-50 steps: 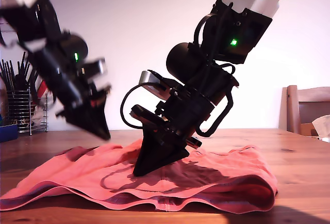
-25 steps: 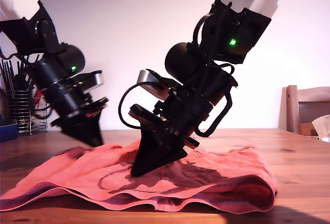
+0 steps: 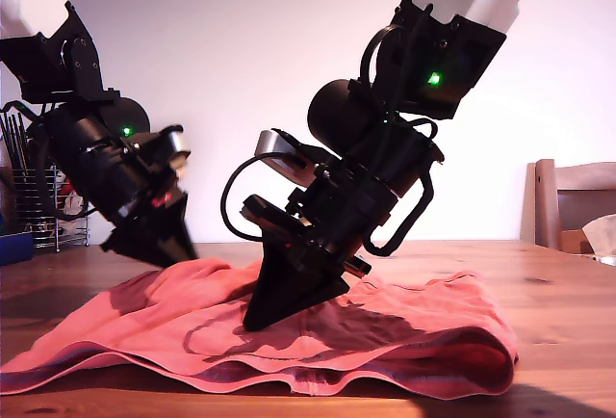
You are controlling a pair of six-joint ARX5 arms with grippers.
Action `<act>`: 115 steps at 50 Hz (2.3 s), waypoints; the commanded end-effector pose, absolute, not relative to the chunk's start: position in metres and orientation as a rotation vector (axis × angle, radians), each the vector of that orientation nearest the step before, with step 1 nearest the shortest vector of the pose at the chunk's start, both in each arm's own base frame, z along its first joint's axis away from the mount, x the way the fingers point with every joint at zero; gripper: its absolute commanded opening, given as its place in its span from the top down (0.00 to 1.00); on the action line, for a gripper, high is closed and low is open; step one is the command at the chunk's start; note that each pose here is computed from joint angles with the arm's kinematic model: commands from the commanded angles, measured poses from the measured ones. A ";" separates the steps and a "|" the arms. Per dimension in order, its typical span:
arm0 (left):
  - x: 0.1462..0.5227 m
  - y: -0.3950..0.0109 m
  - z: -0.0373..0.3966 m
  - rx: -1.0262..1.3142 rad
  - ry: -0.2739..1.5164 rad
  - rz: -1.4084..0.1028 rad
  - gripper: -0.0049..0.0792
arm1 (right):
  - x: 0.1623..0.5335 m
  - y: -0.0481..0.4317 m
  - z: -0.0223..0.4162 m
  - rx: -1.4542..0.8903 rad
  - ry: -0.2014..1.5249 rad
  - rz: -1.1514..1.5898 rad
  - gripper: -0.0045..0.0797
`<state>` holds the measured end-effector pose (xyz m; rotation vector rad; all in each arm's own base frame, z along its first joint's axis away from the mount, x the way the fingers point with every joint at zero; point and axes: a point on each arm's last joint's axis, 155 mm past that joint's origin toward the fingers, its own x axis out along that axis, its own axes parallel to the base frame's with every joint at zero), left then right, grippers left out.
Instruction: Fold the underwear in front of you. After folding it, place it to the left side.
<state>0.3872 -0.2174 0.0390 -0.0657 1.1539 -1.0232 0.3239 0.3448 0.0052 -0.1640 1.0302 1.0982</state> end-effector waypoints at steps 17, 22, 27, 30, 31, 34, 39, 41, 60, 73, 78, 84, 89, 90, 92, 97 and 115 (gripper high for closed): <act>0.391 -0.213 0.019 0.003 1.180 -0.975 0.49 | 0.317 0.340 -0.011 -0.163 1.074 1.104 0.96; 0.387 -0.219 0.018 0.014 1.184 -0.988 0.42 | 0.317 0.340 -0.011 -0.161 1.074 1.107 0.96; 0.384 -0.225 0.019 0.018 1.184 -1.003 0.39 | 0.315 0.342 -0.010 -0.152 1.072 1.121 0.96; 0.379 -0.231 0.022 -0.008 1.186 -1.035 0.38 | 0.315 0.342 -0.009 -0.150 1.073 1.123 0.96; 0.378 -0.231 0.023 -0.013 1.187 -1.039 0.38 | 0.315 0.342 -0.009 -0.150 1.074 1.122 0.96; 0.376 -0.232 0.023 -0.021 1.195 -1.044 0.38 | 0.315 0.342 -0.009 -0.150 1.074 1.122 0.96; 0.368 -0.227 0.019 0.004 1.229 -1.043 0.44 | 0.315 0.342 -0.009 -0.150 1.075 1.123 0.96; 0.365 -0.226 0.016 0.023 1.241 -1.045 0.49 | 0.314 0.342 -0.010 -0.150 1.076 1.123 0.96; 0.387 -0.221 0.012 0.071 1.180 -0.978 0.96 | 0.313 0.342 -0.010 -0.149 1.081 1.125 0.96; 0.417 -0.200 0.011 0.095 1.130 -0.855 0.96 | 0.312 0.340 -0.011 -0.152 1.093 1.121 0.96; 0.428 -0.194 0.016 0.089 1.111 -0.823 0.96 | 0.312 0.339 -0.013 -0.167 1.091 1.121 0.96; 0.445 -0.191 0.031 0.072 1.075 -0.797 0.96 | 0.311 0.338 -0.014 -0.169 1.097 1.120 0.96; 0.457 -0.187 0.041 0.080 1.042 -0.775 0.96 | 0.309 0.337 -0.015 -0.171 1.107 1.120 0.96; 0.459 -0.186 0.042 0.084 1.037 -0.771 0.96 | 0.309 0.336 -0.015 -0.171 1.109 1.120 0.96; 0.462 -0.185 0.044 0.087 1.027 -0.766 0.96 | 0.308 0.336 -0.016 -0.172 1.112 1.119 0.96; 0.467 -0.181 0.044 0.090 1.015 -0.751 0.96 | 0.308 0.336 -0.017 -0.172 1.113 1.119 0.96; 0.475 -0.150 0.034 0.148 1.049 -0.626 0.66 | 0.306 0.334 -0.018 -0.178 1.126 1.121 0.96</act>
